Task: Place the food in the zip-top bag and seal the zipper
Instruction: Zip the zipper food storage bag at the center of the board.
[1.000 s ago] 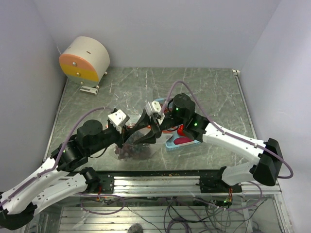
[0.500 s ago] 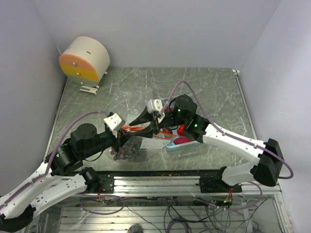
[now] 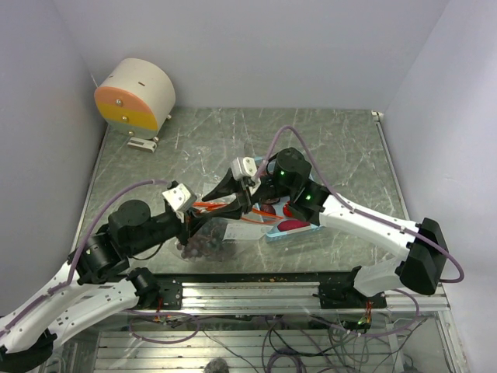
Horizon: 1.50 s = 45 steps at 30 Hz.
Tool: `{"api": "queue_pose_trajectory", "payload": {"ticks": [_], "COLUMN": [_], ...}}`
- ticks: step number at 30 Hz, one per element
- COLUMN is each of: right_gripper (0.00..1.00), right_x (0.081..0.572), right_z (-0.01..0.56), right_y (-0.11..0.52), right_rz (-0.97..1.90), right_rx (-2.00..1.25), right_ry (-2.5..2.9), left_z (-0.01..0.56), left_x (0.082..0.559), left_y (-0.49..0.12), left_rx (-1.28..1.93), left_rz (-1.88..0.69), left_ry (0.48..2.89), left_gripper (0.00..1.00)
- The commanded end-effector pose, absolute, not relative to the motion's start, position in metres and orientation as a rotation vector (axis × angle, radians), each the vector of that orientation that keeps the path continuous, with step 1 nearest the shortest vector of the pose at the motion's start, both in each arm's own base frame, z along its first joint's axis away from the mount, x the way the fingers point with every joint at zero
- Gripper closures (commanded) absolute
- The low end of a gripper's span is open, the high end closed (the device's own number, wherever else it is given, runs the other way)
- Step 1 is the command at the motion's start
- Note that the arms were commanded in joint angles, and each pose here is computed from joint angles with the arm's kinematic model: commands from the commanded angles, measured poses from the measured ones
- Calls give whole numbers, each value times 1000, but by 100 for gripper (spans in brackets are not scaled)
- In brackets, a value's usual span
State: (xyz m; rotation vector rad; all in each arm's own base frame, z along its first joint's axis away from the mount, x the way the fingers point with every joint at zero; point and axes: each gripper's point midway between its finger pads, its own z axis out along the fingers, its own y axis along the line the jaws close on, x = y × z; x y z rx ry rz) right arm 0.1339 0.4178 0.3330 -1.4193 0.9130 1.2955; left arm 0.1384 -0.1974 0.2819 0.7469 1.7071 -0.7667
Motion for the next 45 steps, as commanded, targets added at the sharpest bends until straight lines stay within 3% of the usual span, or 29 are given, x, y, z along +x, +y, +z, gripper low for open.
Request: {"api": "queue_pose_trajectory", "payload": {"ticks": [1,16,26,45], "right_gripper": [60,74,99,100], "right_x": [129,128,133,167], "right_z": [353,340,333,289], "right_y": [421,429,430,391], "right_rz": [1320,1367,1367,1267], "right_rx": [-1432,-1492,-1500,-1526], "right_ry": [829,848,894,1079], "left_z": [301,303,307,337], "left_x": [134,132,132,133], "left_y": [-199,-195,-191,-151], "left_rx": [733,734,718,593], "left_rz": [-811,-804,-796,-695], "left_ry": [1627,1618,1609,1567], "left_gripper": [93,93,93,93]}}
